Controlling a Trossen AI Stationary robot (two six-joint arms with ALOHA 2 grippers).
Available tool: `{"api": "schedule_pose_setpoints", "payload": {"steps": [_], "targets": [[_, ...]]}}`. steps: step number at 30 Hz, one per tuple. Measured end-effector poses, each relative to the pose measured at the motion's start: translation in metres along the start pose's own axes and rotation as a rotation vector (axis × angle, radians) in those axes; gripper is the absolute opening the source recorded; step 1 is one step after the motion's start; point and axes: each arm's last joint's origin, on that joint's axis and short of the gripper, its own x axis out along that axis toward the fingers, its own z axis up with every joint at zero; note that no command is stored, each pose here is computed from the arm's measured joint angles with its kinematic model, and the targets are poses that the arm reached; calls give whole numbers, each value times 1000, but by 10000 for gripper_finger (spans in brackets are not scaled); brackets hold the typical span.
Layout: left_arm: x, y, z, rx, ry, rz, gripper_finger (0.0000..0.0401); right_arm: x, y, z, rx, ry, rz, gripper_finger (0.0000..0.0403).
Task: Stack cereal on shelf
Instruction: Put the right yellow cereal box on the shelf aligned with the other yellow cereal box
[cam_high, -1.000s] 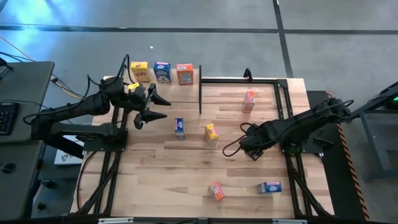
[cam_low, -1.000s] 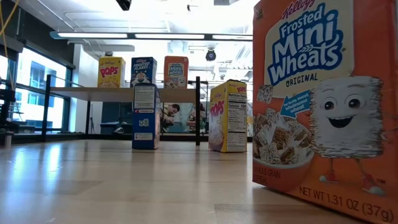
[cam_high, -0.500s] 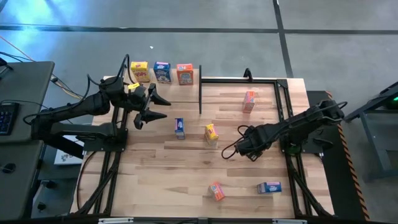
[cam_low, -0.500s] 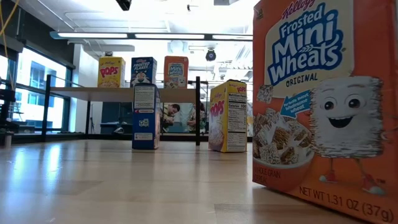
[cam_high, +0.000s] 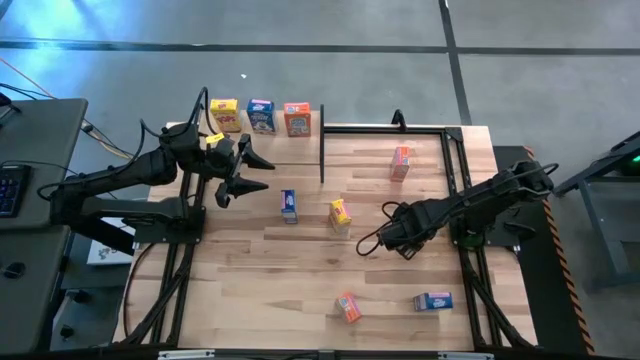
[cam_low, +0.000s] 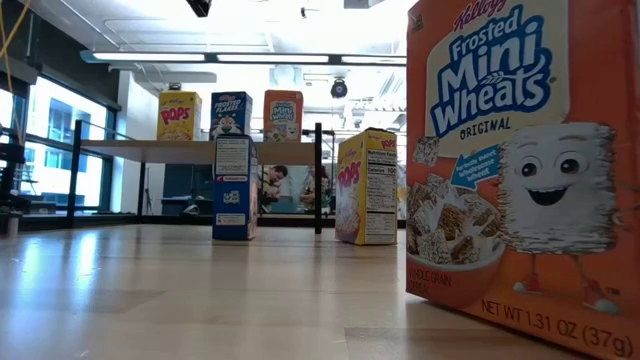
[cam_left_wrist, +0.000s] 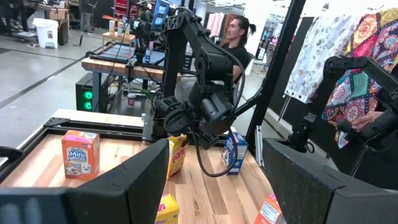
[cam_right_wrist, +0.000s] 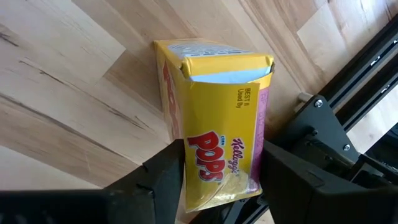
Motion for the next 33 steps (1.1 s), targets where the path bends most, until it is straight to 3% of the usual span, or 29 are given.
{"api": "schedule_pose_setpoints", "payload": {"steps": [17,33], "targets": [[0,0,0,3,0,0,250,0,1,-1,-31,31,18,154],[0,0,-1,125,11,1,250,-12,3,1,-30,20,64,154]]}}
